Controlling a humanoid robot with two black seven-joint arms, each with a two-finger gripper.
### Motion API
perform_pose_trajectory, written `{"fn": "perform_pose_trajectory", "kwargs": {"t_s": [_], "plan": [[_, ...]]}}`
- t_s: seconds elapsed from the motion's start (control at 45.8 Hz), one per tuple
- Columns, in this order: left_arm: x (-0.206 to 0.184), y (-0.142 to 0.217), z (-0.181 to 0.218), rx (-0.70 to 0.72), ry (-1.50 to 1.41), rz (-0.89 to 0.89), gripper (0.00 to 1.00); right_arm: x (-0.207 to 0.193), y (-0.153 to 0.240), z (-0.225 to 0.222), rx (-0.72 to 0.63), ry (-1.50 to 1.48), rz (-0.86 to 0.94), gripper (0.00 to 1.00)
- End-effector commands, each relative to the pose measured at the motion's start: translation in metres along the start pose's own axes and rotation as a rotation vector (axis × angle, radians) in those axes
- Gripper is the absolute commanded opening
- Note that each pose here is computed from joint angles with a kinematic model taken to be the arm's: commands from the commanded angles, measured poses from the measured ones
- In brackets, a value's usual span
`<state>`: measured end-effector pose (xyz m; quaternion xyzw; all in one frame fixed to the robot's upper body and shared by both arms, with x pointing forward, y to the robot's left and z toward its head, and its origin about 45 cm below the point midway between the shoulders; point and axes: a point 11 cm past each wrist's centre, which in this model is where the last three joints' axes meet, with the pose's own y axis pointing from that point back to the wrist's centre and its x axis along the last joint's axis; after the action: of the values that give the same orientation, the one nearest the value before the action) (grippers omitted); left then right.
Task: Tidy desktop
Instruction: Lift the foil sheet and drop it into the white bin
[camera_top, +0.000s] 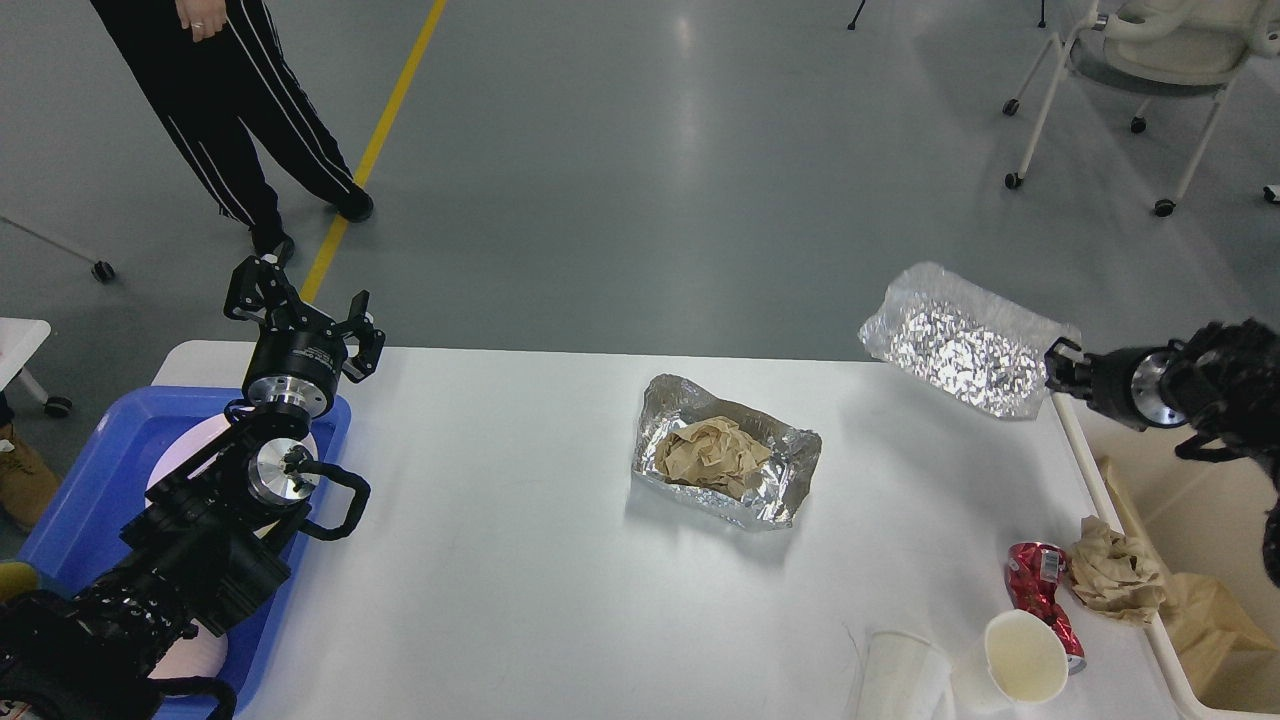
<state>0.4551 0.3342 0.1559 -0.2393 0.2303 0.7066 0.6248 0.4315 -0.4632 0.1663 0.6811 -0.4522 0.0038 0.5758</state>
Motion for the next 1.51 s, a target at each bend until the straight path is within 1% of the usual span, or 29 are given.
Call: {"fn": "perform_pose_trajectory", "kwargs": {"t_s": [0.0,0.066,0.087,0.109,0.175,0.24,0.306,0.393,0.481,0.612,0.699,0.765,0.852,0.918,1.027,1.137,1.246,1.333,1.399,1.486], "plan": [[0.0,0.0,0.0,0.0,0.0,0.0,0.97,0.058,0.05,-0.061,0.149,0.028,-0.077,0.0],[0.0,0.0,0.0,0.0,0.0,0.0,0.97,0.078,0.075,-0.096,0.199,0.078,-0.101,0.0],[0.0,0.0,0.0,0.0,0.0,0.0,0.97,0.09,0.094,-0.124,0.23,0.118,-0.113,0.0],[0.0,0.0,0.0,0.0,0.0,0.0,0.97,0.093,0.102,-0.136,0.247,0.13,-0.119,0.0],[0.0,0.0,0.0,0.0,0.0,0.0,0.97,0.092,0.122,-0.173,0.293,0.166,-0.172,0.0],[0.0,0.0,0.0,0.0,0.0,0.0,0.97,0.082,0.143,-0.203,0.311,0.214,-0.238,0.0],[0.0,0.0,0.0,0.0,0.0,0.0,0.97,0.06,0.165,-0.225,0.295,0.299,-0.322,0.0],[0.0,0.0,0.0,0.0,0.0,0.0,0.97,0.015,0.192,-0.243,0.273,0.446,-0.411,0.0],[0.0,0.0,0.0,0.0,0.0,0.0,0.97,-0.033,0.204,-0.24,0.25,0.582,-0.452,0.0],[0.0,0.0,0.0,0.0,0.0,0.0,0.97,-0.095,0.209,-0.223,0.193,0.685,-0.53,0.0],[0.0,0.0,0.0,0.0,0.0,0.0,0.97,-0.119,0.206,-0.209,0.143,0.718,-0.537,0.0],[0.0,0.0,0.0,0.0,0.0,0.0,0.97,-0.112,0.194,-0.195,0.102,0.703,-0.46,0.0],[0.0,0.0,0.0,0.0,0.0,0.0,0.97,-0.097,0.166,-0.164,0.038,0.639,-0.383,0.0],[0.0,0.0,0.0,0.0,0.0,0.0,0.97,-0.073,0.147,-0.145,-0.011,0.593,-0.321,0.0],[0.0,0.0,0.0,0.0,0.0,0.0,0.97,-0.021,0.118,-0.097,-0.08,0.473,-0.203,0.0],[0.0,0.0,0.0,0.0,0.0,0.0,0.97,0.029,0.097,-0.033,-0.155,0.324,-0.069,0.0],[0.0,0.0,0.0,0.0,0.0,0.0,0.97,0.056,0.082,0.042,-0.255,0.222,0.053,0.0],[0.0,0.0,0.0,0.0,0.0,0.0,0.97,0.053,0.067,0.104,-0.333,0.172,0.129,0.0],[0.0,0.0,0.0,0.0,0.0,0.0,0.97,0.035,0.053,0.139,-0.353,0.115,0.185,0.0],[0.0,0.0,0.0,0.0,0.0,0.0,0.97,0.016,0.047,0.182,-0.397,0.065,0.284,0.0]]}}
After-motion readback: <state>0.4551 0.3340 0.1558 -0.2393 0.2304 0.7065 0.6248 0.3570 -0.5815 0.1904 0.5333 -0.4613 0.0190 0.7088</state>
